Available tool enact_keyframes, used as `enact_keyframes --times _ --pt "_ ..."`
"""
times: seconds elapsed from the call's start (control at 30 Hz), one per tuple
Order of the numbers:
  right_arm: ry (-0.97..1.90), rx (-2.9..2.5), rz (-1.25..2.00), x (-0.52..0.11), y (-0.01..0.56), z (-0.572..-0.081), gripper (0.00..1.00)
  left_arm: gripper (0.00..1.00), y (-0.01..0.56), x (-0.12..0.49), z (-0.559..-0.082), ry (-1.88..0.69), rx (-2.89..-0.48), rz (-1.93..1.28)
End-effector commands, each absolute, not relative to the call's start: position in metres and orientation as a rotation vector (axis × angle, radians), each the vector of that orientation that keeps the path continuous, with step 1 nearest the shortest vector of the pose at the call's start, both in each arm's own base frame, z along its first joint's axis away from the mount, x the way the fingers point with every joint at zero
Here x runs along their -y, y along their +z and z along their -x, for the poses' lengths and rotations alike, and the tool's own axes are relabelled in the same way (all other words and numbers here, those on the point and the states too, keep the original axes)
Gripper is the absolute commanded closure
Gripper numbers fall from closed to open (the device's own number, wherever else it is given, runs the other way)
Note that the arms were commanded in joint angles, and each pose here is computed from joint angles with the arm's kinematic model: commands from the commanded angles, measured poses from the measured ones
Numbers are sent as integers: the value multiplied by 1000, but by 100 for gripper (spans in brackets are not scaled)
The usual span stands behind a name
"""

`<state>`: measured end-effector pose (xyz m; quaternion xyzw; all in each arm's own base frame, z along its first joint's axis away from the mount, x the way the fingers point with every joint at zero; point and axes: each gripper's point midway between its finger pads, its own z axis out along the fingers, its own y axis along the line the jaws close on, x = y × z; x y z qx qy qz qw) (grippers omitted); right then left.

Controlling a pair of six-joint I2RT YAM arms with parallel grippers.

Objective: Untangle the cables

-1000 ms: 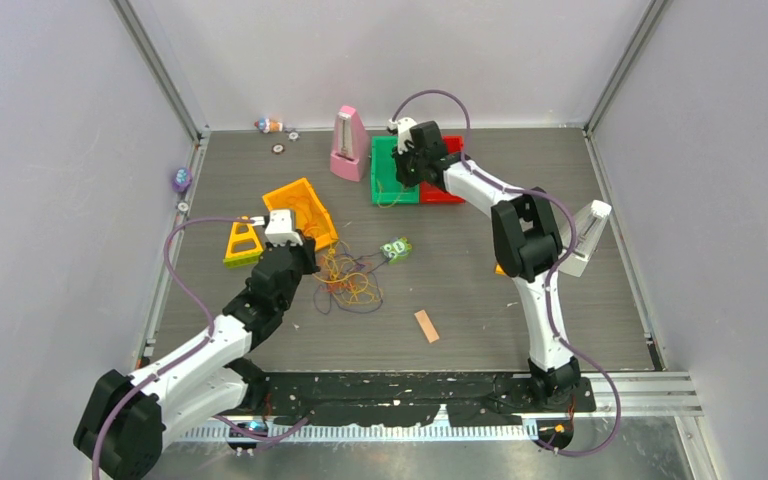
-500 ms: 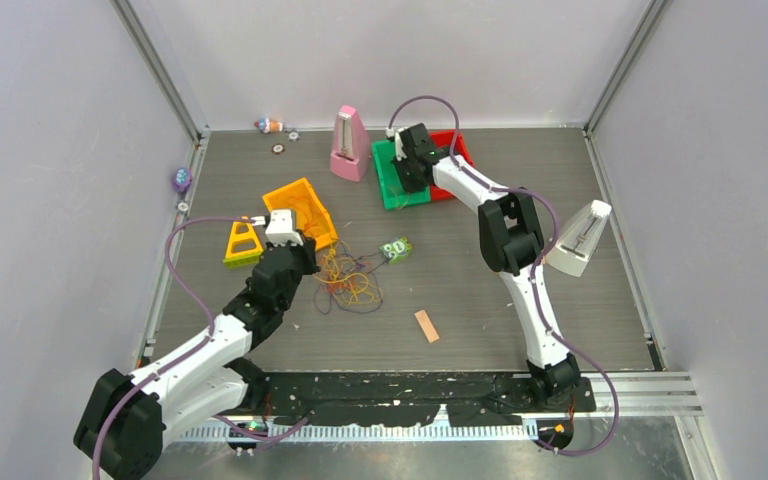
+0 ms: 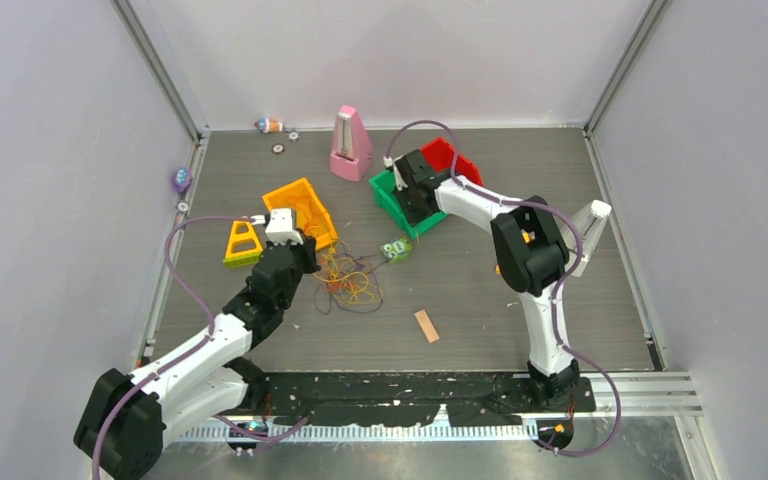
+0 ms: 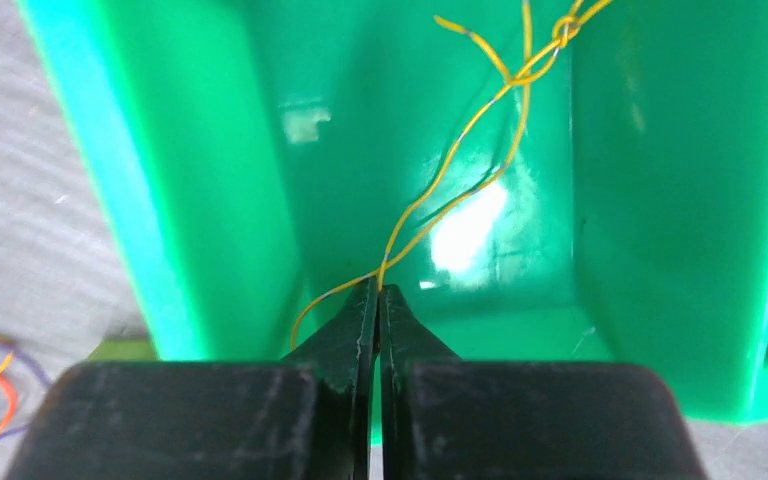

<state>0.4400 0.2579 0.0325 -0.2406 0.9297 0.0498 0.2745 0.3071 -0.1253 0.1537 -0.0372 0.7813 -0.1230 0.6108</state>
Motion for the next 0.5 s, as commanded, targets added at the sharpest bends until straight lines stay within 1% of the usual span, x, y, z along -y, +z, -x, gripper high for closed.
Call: enact_keyframes --times 0.0,0.03,0.07,0.13,0.2,0.27,0.47 --pt "122 -2380 547 -258 83 -443 90 100 177 130 -313 -313 -1747 92" --pt "122 -2371 541 -258 87 -443 87 100 177 130 -313 -312 -1748 94" --pt "120 -2361 539 -259 93 -445 77 100 177 130 -313 -313 -1748 94" --pt "124 -2351 536 -259 101 -446 66 100 176 130 -313 -309 -1751 94" --pt "133 -2329 529 -260 114 -447 59 100 176 130 -313 -309 -1752 94" --pt "137 -2295 514 -259 131 -449 56 100 177 130 -313 -310 -1748 94" --pt "140 -2237 497 -260 165 -458 54 100 177 131 -313 -316 -1751 87"
